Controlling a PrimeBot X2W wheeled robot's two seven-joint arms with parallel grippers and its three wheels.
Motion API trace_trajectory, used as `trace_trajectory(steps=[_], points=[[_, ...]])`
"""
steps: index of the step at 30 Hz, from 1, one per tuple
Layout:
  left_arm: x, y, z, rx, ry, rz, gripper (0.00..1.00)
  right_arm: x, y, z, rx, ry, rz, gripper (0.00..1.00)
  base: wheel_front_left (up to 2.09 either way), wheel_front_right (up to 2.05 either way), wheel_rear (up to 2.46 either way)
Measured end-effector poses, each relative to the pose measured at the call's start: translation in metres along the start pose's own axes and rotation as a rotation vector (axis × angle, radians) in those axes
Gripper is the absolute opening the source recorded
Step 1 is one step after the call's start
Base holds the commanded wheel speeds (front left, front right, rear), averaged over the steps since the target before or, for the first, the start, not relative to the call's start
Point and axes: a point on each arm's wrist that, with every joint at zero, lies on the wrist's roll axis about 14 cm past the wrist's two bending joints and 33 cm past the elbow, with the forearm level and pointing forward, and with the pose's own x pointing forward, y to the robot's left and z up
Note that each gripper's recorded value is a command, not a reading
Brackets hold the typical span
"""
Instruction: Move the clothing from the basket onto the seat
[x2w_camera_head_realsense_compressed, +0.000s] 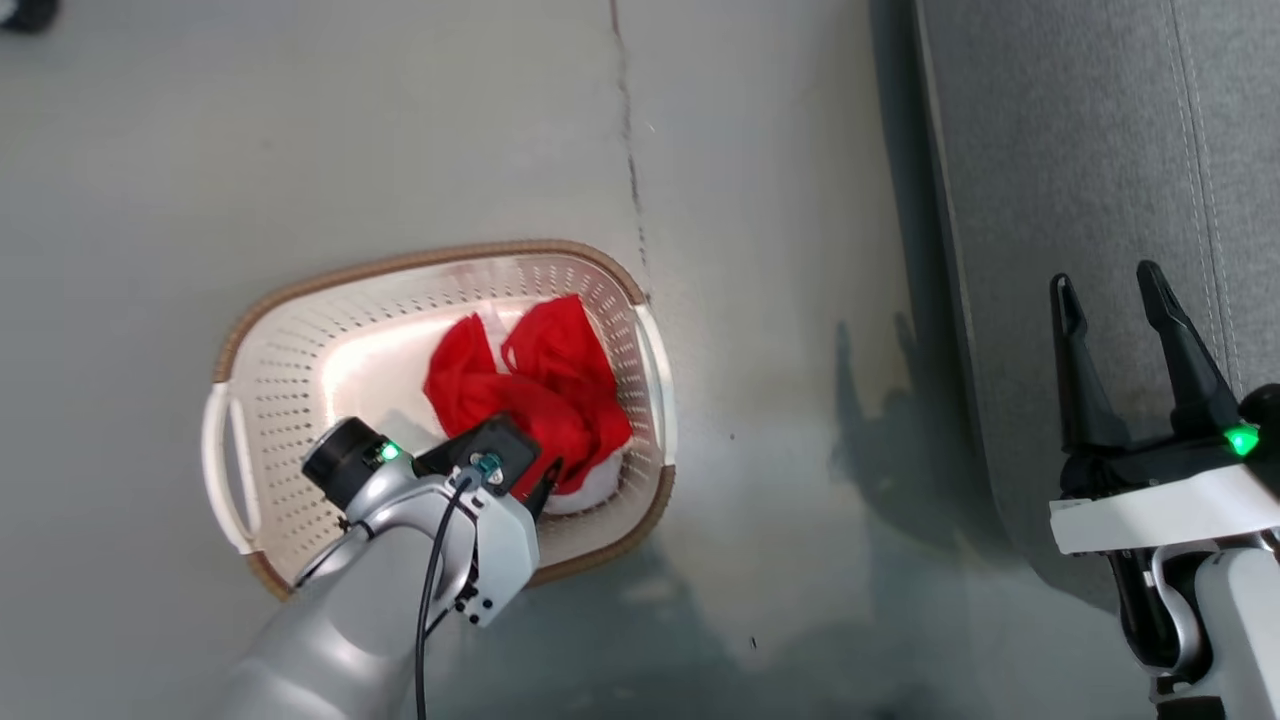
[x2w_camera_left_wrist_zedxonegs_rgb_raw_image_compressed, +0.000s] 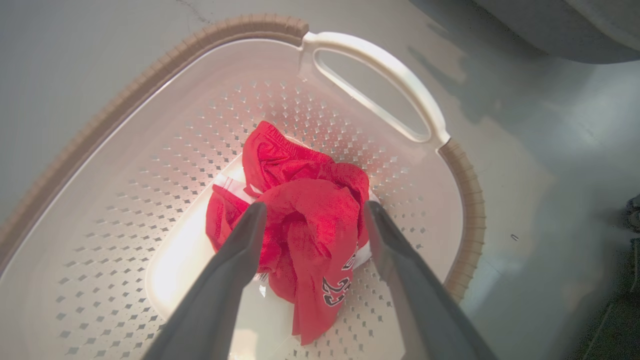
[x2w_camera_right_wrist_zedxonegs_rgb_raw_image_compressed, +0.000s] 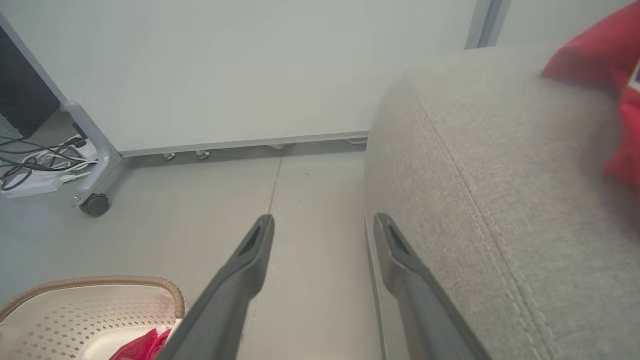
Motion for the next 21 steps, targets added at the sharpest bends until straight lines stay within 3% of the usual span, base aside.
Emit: trace_trajectory(steps=[13,21], points=[[0.065,-0.013,-0.046,0.003,0.201,-0.149,1.00,0.009,-0.016,-0.034,0.064,0.057,-0.094,1.00,0.00,0.00,0.00],[0.088,0.004,-0.090,0.120,0.382,-0.155,1.00,0.008,-0.020,-0.053,0.065,0.105,-0.121,1.00,0.00,0.00,0.00]])
